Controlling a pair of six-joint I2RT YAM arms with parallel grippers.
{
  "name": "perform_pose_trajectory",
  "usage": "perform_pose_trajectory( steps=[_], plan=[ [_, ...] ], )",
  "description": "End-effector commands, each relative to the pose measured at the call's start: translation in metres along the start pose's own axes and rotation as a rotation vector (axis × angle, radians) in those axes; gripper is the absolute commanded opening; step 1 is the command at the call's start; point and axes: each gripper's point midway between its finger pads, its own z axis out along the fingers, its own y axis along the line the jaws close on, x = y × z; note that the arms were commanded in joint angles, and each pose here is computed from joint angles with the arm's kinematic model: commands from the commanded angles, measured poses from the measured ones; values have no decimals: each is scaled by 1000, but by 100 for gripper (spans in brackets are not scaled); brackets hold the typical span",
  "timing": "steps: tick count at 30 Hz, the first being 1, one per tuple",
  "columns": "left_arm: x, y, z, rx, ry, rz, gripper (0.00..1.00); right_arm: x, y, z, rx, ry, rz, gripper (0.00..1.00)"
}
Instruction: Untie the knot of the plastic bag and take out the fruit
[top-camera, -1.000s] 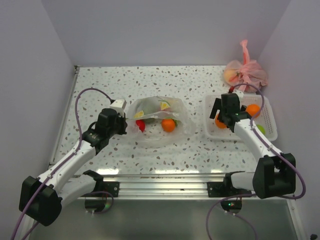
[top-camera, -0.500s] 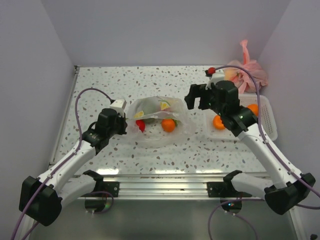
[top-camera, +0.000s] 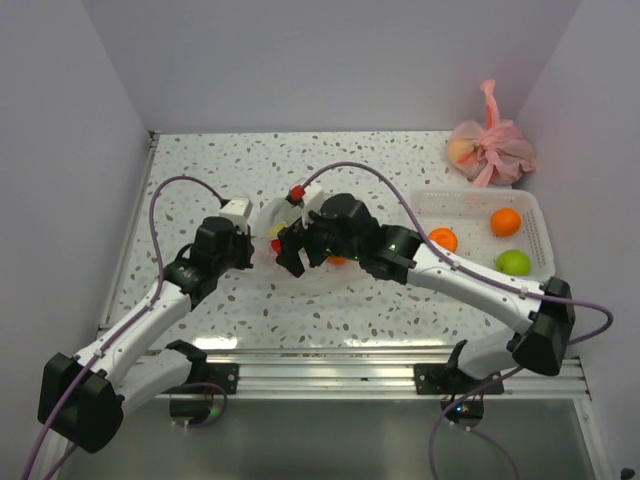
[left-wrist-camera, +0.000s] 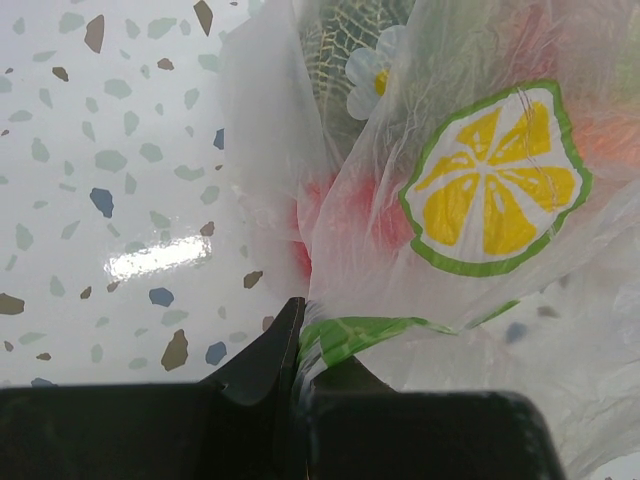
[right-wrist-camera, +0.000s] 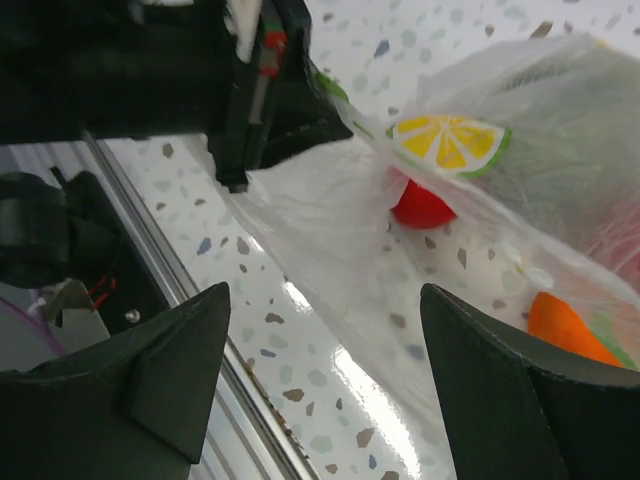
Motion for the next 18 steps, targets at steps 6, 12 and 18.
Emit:
perform_pose_trajectory(
  steps=[6, 12, 18],
  plan=[
    [-15, 2, -4, -5, -71, 2, 0, 64, -23, 65, 99, 97, 49, 65],
    [-17, 2, -7, -2, -81, 4, 0, 81, -50, 95, 230, 79, 79, 46],
    [-19, 0, -9, 10, -97, 1, 0, 75, -63, 119, 260, 3, 181, 49]
  ],
)
